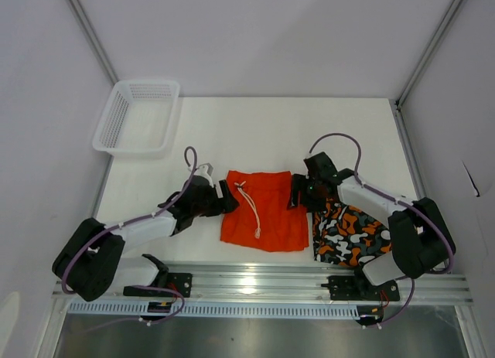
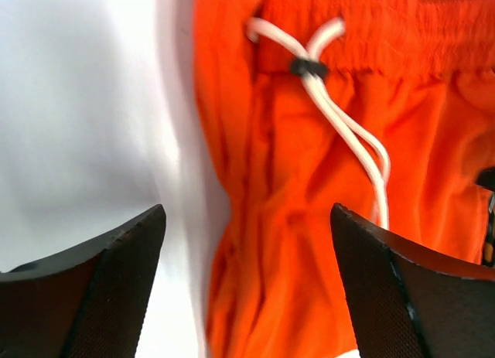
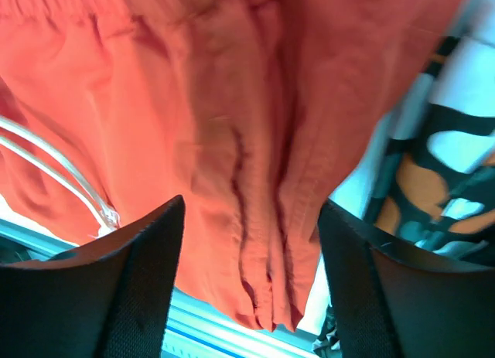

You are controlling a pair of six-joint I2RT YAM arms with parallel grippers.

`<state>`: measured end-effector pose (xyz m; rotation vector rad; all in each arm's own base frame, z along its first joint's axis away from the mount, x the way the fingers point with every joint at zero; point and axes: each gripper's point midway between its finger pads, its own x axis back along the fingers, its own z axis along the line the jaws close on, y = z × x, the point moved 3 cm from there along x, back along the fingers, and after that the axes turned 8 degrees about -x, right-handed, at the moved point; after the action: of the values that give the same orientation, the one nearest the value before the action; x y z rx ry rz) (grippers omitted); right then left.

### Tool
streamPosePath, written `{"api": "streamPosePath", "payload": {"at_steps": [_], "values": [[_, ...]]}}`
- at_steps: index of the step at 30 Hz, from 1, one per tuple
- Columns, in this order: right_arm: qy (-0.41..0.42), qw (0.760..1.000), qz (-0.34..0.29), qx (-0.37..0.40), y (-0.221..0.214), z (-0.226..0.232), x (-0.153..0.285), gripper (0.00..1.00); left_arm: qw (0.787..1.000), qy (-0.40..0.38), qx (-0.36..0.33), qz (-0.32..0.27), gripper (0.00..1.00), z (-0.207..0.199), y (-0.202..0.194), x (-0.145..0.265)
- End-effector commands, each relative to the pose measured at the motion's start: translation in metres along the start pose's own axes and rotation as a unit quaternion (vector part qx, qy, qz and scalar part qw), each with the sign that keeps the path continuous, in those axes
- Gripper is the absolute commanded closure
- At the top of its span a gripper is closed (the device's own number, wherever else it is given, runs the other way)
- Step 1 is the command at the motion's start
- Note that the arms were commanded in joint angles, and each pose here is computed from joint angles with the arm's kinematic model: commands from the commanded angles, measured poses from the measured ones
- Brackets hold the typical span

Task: Fold and stack the shorts
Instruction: Neatly place the folded shorts to the corner

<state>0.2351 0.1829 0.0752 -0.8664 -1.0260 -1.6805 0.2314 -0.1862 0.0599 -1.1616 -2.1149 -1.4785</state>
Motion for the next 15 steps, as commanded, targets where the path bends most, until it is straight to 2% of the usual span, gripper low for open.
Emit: {"api": "streamPosePath", "payload": {"at_steps": [1, 7, 10, 15], "values": [[0.026, 0.999, -0.032, -0.017, 0.012, 0.001, 0.004, 0.27, 1.000, -0.003, -0.004, -0.019, 0.11, 0.003, 0.020, -0.001], [0.053, 0.998, -0.035, -0.029, 0.015, -0.004, -0.008, 0.24, 0.999, -0.036, -0.006, -0.038, 0.07, -0.003, 0.030, -0.016], [0.060, 0.997, -0.039, -0.032, 0.019, -0.005, -0.012, 0.24, 0.999, -0.045, -0.006, -0.027, 0.07, -0.003, 0.026, -0.024], [0.083, 0.995, -0.037, -0.030, 0.020, -0.001, -0.024, 0.28, 0.997, -0.076, -0.007, -0.028, 0.10, -0.011, 0.024, -0.034]]}}
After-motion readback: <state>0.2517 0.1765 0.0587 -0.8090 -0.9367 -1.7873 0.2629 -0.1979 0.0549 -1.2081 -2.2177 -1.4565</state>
